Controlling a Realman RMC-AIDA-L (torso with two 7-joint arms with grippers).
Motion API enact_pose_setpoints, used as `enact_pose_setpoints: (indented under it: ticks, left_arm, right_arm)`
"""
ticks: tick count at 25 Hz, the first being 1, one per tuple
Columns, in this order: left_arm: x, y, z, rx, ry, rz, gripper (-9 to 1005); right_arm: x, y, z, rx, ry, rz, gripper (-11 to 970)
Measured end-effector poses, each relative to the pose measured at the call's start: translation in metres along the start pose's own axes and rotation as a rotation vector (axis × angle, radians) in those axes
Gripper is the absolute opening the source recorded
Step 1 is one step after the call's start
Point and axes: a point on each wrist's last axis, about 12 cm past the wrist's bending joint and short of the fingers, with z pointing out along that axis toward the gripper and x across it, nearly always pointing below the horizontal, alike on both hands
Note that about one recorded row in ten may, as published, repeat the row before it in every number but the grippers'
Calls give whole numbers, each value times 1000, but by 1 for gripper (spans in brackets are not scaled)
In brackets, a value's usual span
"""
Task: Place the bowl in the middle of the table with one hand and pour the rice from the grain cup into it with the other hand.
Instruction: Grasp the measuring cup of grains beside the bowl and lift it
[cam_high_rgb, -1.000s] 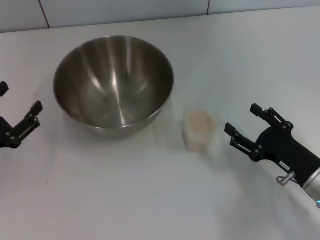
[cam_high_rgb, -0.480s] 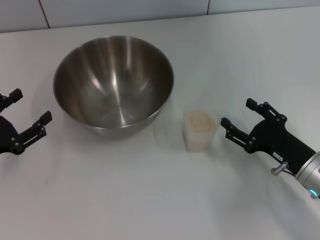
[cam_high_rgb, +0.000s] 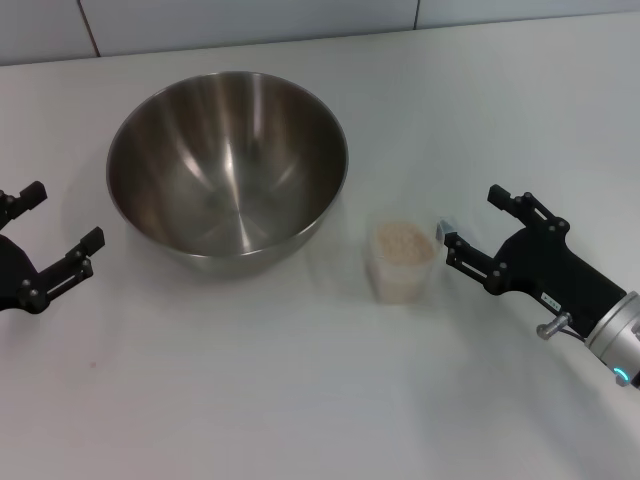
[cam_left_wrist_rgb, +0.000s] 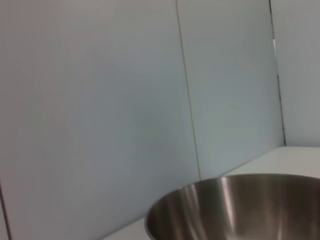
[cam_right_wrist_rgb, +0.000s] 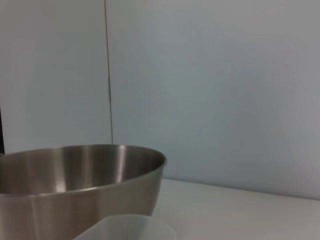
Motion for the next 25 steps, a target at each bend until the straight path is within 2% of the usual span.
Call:
enact_pose_setpoints:
  ticks: [11, 17, 20, 25]
  left_arm:
    - [-5, 5, 1, 31, 8, -1, 814]
    - [-6, 6, 1, 33, 5, -2, 814]
    - [-6, 6, 1, 33, 5, -2, 815]
    - [-6, 6, 1, 35, 4, -2, 814]
  right_arm:
    - [-3, 1, 13, -12, 10, -3, 825]
    - [-4, 1, 15, -16, 5, -6, 672]
    - [-5, 4, 17, -23, -4, -23, 425]
    - [-5, 9, 19, -31, -13, -54, 209]
